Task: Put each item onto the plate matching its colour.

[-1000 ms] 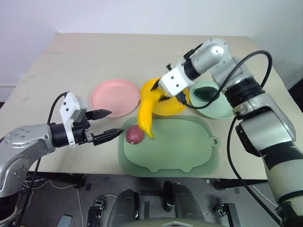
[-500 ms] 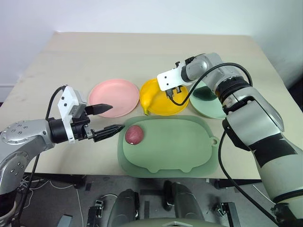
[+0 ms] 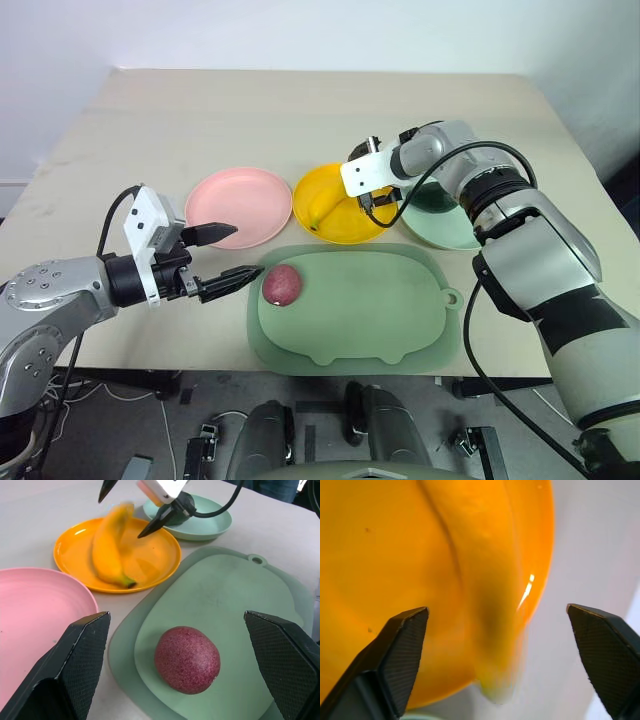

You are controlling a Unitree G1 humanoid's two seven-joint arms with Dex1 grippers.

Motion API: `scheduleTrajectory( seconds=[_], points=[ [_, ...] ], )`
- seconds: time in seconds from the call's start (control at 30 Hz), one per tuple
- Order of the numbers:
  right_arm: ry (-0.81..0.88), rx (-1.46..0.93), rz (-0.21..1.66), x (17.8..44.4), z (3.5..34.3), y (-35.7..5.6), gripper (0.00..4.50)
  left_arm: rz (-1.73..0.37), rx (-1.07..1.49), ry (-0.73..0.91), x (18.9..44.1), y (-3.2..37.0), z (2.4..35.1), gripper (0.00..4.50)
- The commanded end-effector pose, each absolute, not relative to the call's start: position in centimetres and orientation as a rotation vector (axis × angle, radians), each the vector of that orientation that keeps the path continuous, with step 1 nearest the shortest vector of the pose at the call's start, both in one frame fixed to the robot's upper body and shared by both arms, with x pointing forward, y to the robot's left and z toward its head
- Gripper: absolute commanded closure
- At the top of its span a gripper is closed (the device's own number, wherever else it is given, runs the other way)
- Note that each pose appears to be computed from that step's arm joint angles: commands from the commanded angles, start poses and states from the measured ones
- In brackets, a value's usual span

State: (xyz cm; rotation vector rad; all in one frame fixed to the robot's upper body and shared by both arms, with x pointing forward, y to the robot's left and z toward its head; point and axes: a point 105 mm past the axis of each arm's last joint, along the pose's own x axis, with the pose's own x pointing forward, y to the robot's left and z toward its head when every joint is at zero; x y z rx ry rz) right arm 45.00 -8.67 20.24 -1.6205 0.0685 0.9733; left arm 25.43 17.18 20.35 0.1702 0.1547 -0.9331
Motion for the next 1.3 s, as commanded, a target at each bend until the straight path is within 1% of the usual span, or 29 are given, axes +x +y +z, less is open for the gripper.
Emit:
scheduleTrajectory(
  seconds=[0.03, 0.13, 0.23, 0.3, 0.37, 0.43, 0.5, 0.6, 0.67, 0.8, 0.9, 0.97, 1.1, 1.17, 1.3],
  points=[
    [-0.093, -1.61, 0.929, 44.8, 24.3, -8.0, 0.02, -0.899, 0.216, 0.128, 25.4, 18.3, 21.4, 0.0],
    [-0.144, -1.589, 0.959, 44.1, 25.3, -8.7, 0.02, -0.934, 0.213, 0.168, 25.1, 18.6, 20.9, 0.0],
    [-0.178, -1.549, 1.004, 43.4, 25.7, -9.1, 0.02, -0.985, 0.222, 0.222, 24.8, 18.8, 20.3, 0.0],
    [-0.24, -1.465, 1.054, 42.5, 25.7, -8.9, 0.02, -1.059, 0.261, 0.3, 24.7, 18.8, 19.3, 0.0],
    [-0.28, -1.407, 1.078, 41.9, 25.8, -8.9, 0.02, -1.113, 0.317, 0.335, 24.7, 18.8, 18.8, 0.0],
    [-0.313, -1.356, 1.084, 41.4, 25.8, -8.9, 0.02, -1.152, 0.383, 0.347, 25.1, 18.8, 18.6, 0.0],
    [-0.342, -1.291, 1.075, 40.8, 26.0, -9.0, 0.02, -1.175, 0.432, 0.335, 26.3, 18.7, 18.6, 0.0],
    [-0.378, -1.216, 1.05, 39.5, 26.0, -9.3, 0.02, -1.233, 0.451, 0.312, 28.1, 17.5, 18.6, 0.0],
    [-0.376, -1.175, 1.055, 38.5, 26.0, -9.4, 0.02, -1.282, 0.47, 0.329, 28.4, 16.9, 18.0, 0.0],
    [-0.269, -1.084, 1.139, 35.3, 24.8, -10.4, 0.02, -1.383, 0.526, 0.386, 28.6, 16.3, 16.2, 0.0],
    [-0.15, -0.995, 1.233, 32.5, 23.2, -11.3, 0.02, -1.444, 0.562, 0.412, 28.7, 15.9, 15.3, 0.0],
    [-0.074, -0.929, 1.294, 30.6, 22.0, -11.9, 0.02, -1.456, 0.599, 0.419, 29.2, 15.8, 14.8, 0.0],
    [0.057, -0.822, 1.366, 27.7, 20.0, -12.4, 0.02, -1.48, 0.598, 0.395, 30.0, 14.9, 14.8, 0.0],
    [0.112, -0.782, 1.387, 26.6, 18.8, -12.6, 0.02, -1.495, 0.595, 0.388, 30.1, 14.4, 14.7, 0.0],
    [0.158, -0.739, 1.373, 25.6, 17.1, -12.4, 0.02, -1.508, 0.583, 0.389, 30.3, 13.8, 14.2, 0.0]
  ],
)
